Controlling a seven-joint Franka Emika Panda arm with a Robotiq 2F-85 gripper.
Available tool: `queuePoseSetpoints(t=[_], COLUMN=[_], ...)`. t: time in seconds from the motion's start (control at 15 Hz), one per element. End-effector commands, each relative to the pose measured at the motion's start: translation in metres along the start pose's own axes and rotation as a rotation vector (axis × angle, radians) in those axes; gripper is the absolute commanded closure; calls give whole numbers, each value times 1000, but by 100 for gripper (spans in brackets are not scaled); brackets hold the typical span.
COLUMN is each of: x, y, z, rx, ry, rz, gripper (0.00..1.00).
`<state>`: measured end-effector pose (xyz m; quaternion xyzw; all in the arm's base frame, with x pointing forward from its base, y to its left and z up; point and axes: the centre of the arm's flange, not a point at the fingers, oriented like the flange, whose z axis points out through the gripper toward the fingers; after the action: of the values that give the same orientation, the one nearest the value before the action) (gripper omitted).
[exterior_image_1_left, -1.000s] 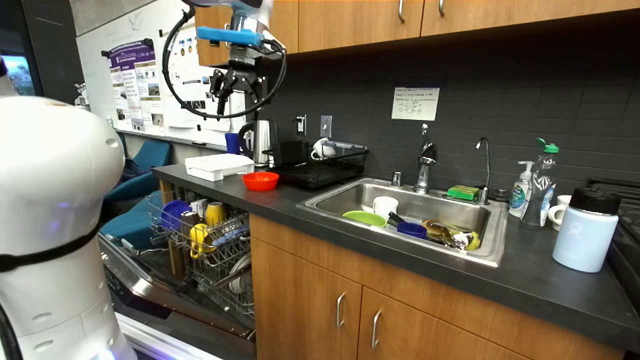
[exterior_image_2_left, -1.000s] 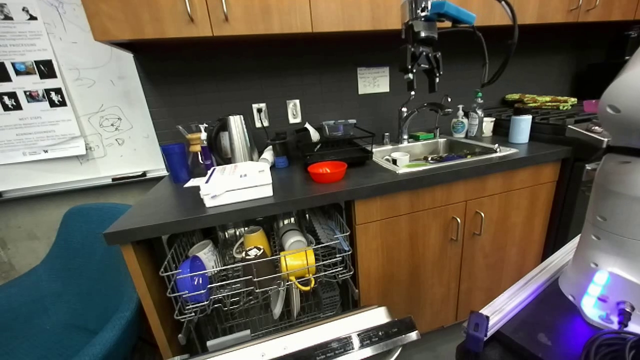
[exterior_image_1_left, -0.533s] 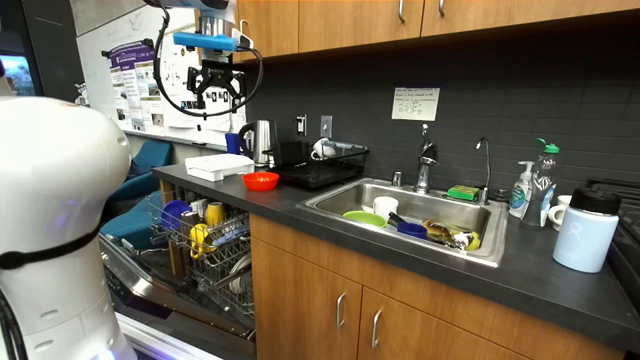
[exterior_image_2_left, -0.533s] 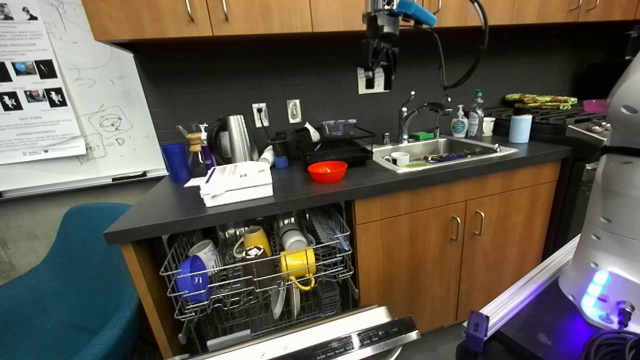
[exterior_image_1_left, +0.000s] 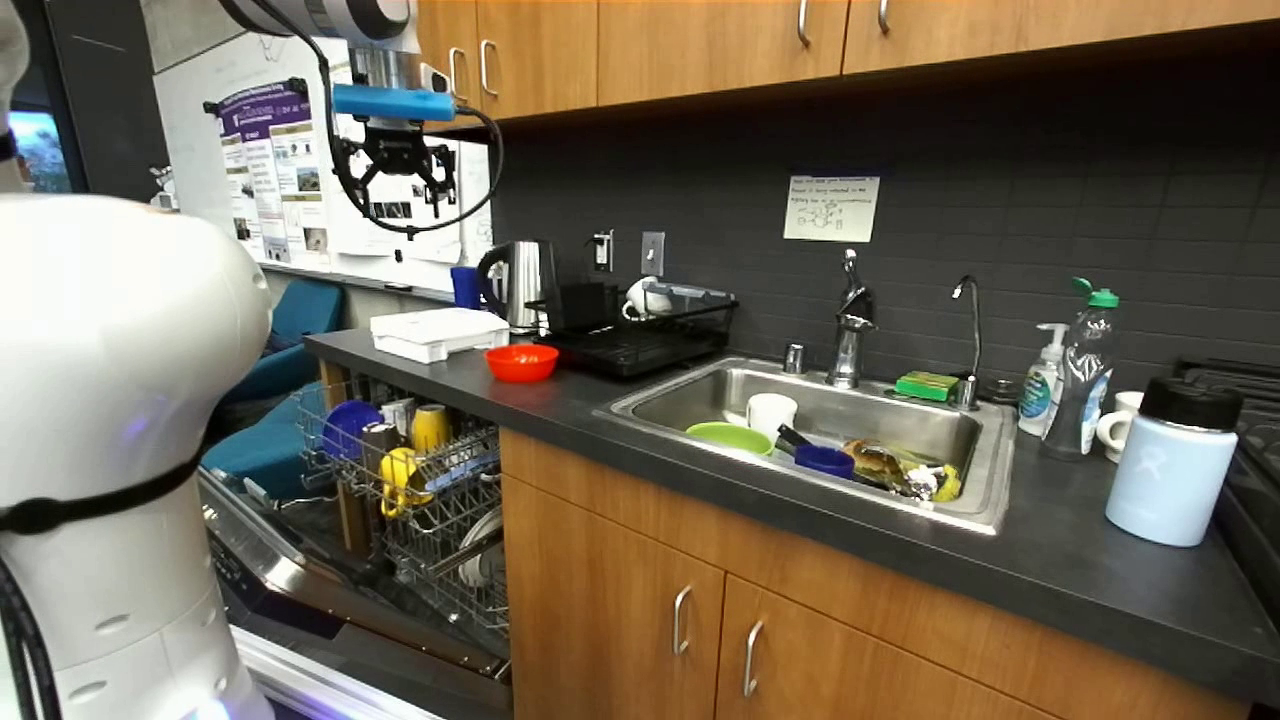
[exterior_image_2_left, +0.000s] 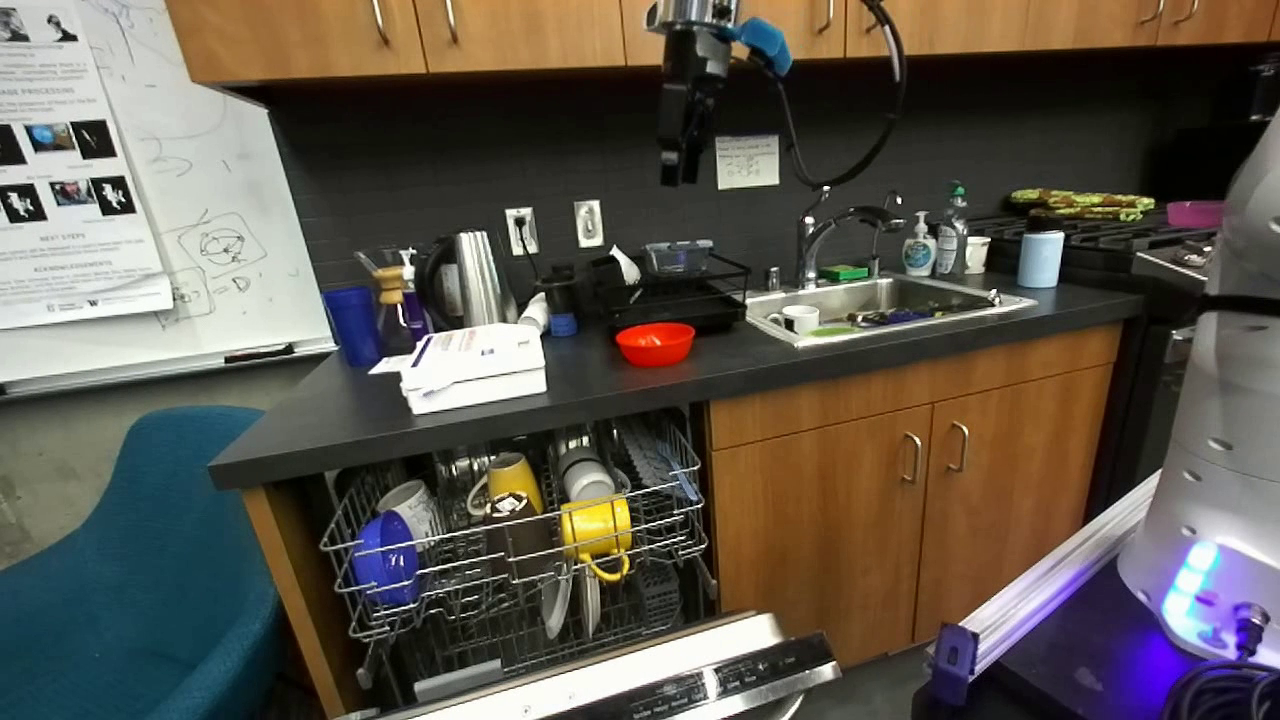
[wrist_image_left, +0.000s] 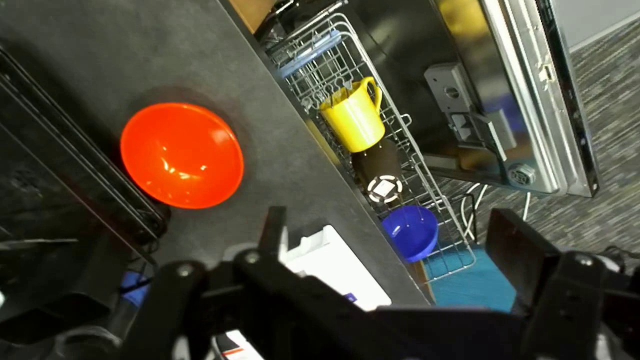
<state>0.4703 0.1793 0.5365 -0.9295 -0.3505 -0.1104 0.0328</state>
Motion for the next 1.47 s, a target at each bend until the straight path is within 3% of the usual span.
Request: queuePoseSetpoints(t=[0.0,0.33,0.6,0.87,1.4], x=[36,63,66,54,26], y=[4,4,13,43,81], z=[27,74,108,141,183], rx=[59,76,16,-39,-44], ry=[3,-55,-106,-188,-305], rz=[-181,-384,-450,-446,-414], gripper=[0,0,0,0,0])
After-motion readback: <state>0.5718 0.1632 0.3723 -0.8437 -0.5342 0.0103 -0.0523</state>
